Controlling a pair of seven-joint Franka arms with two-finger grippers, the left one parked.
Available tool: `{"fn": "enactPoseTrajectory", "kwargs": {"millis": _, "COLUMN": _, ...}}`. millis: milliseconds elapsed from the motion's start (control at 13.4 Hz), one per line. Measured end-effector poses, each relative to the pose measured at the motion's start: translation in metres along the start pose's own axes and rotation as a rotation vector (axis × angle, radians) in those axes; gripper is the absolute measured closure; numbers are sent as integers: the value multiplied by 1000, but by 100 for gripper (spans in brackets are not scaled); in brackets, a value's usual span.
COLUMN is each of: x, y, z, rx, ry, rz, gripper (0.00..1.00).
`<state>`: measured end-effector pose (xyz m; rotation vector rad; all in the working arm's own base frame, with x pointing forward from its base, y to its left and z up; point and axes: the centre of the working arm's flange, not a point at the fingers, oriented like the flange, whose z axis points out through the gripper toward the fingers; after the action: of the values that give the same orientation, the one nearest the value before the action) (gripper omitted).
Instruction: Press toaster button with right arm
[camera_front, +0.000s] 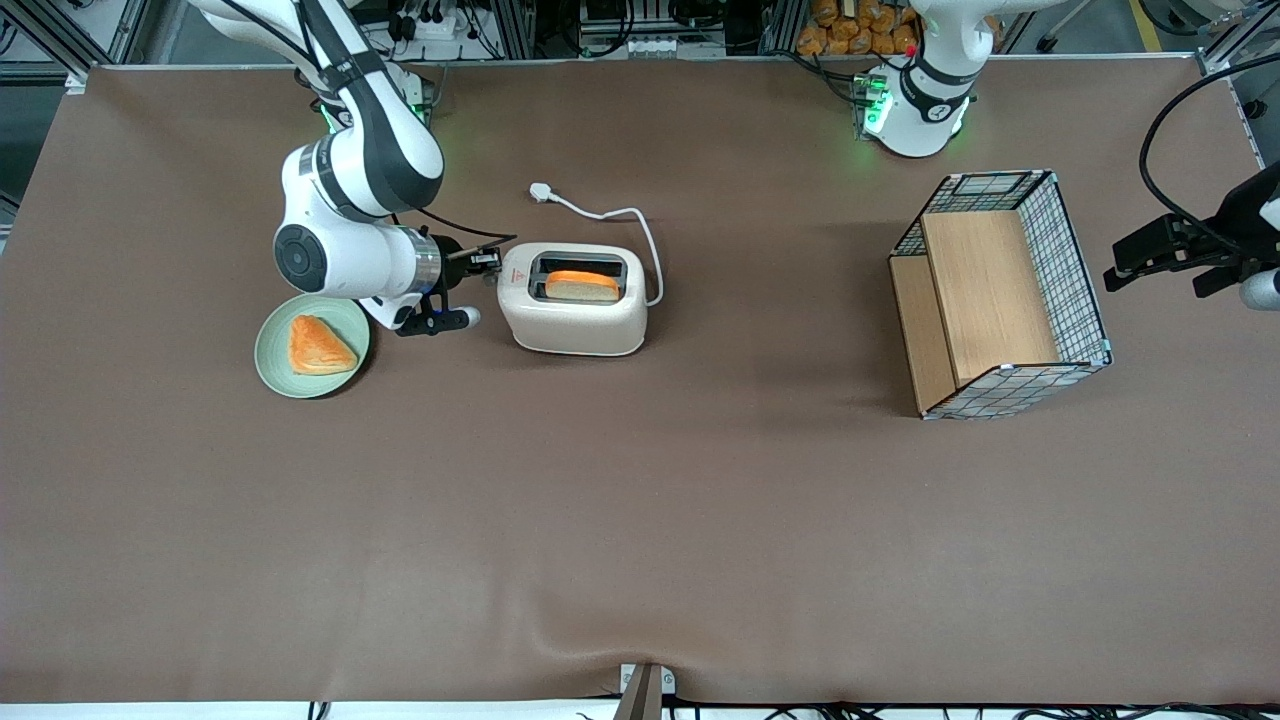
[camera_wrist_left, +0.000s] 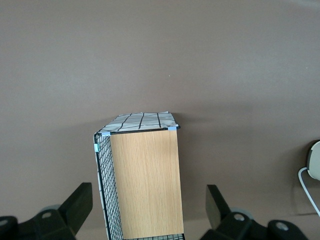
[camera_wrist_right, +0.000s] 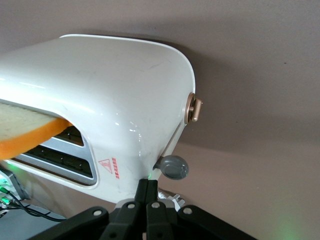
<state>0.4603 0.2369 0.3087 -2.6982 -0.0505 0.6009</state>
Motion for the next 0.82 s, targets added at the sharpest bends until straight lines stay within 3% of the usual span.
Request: {"fn": "enactPoseTrajectory", "kwargs": {"millis": 822, "x": 4, "y": 13, "z": 1, "rx": 4, "ry": 6, "rz": -5, "gripper": 99}}
